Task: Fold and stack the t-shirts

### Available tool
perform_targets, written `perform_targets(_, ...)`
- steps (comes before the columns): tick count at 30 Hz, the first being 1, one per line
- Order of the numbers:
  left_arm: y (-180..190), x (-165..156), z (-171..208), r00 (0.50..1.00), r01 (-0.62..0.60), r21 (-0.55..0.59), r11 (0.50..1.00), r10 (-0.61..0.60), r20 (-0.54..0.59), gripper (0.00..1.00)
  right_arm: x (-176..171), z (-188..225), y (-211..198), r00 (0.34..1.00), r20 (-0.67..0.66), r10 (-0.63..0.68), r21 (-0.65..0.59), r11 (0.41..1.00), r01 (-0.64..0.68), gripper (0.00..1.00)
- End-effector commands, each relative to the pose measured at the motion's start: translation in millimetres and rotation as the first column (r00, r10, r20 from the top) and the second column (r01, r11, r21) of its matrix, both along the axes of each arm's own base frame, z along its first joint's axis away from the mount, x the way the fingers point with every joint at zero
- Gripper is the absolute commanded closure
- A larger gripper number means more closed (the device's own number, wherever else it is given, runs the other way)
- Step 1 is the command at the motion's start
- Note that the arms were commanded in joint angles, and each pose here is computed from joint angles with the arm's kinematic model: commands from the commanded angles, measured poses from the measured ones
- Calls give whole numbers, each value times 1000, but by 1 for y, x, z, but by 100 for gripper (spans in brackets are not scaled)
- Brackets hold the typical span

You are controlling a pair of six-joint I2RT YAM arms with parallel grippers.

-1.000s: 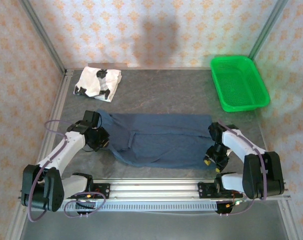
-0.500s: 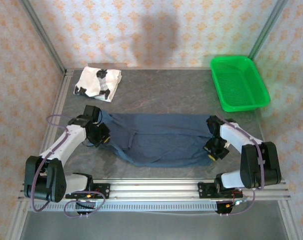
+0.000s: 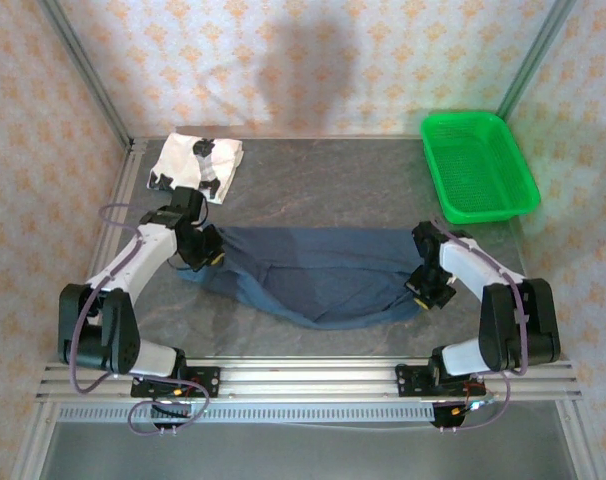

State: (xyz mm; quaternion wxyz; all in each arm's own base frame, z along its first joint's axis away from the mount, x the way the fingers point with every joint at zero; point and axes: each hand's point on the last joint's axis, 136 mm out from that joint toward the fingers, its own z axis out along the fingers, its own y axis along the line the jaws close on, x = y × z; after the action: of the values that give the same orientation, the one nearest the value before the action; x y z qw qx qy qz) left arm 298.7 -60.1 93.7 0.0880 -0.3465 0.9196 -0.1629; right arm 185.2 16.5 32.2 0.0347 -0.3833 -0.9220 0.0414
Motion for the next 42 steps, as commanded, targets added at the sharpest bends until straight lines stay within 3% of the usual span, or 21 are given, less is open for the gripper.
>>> perform_targets(1, -1, 14, 1, 999, 46, 3, 999, -46, -10, 96, 11, 4, -5, 999, 18, 29, -32, 999, -28, 100)
perform_targets(23, -24, 93, -19, 985, 172, 36, 984, -172, -1, 96, 10, -3, -1, 999, 4, 40, -4, 999, -40, 100)
perform_targets(24, -25, 95, -19, 985, 171, 33, 985, -171, 1, 91, 10, -3, 0, 999, 3, 40, 0, 999, -40, 100)
perform_targets(27, -26, 95, -16, 986, 169, 29, 985, -169, 10, 55, 10, -3, 0, 999, 5, 41, 4, 999, -41, 100)
perform_targets(32, -18, 87, 24, 988, 124, 50, 991, -128, 88, 32, 10, -3, 1, 999, 8, 46, 9, 999, -46, 100)
perform_targets(36, -9, 53, 36, 993, 61, 35, 998, -64, 100, 26, 9, -3, 2, 999, 10, 52, 12, 999, -52, 100)
perform_targets(42, 3, 2, 9, 985, -125, -70, 990, 132, 113, 26, 13, -3, 3, 997, 13, 70, 20, 997, -70, 100)
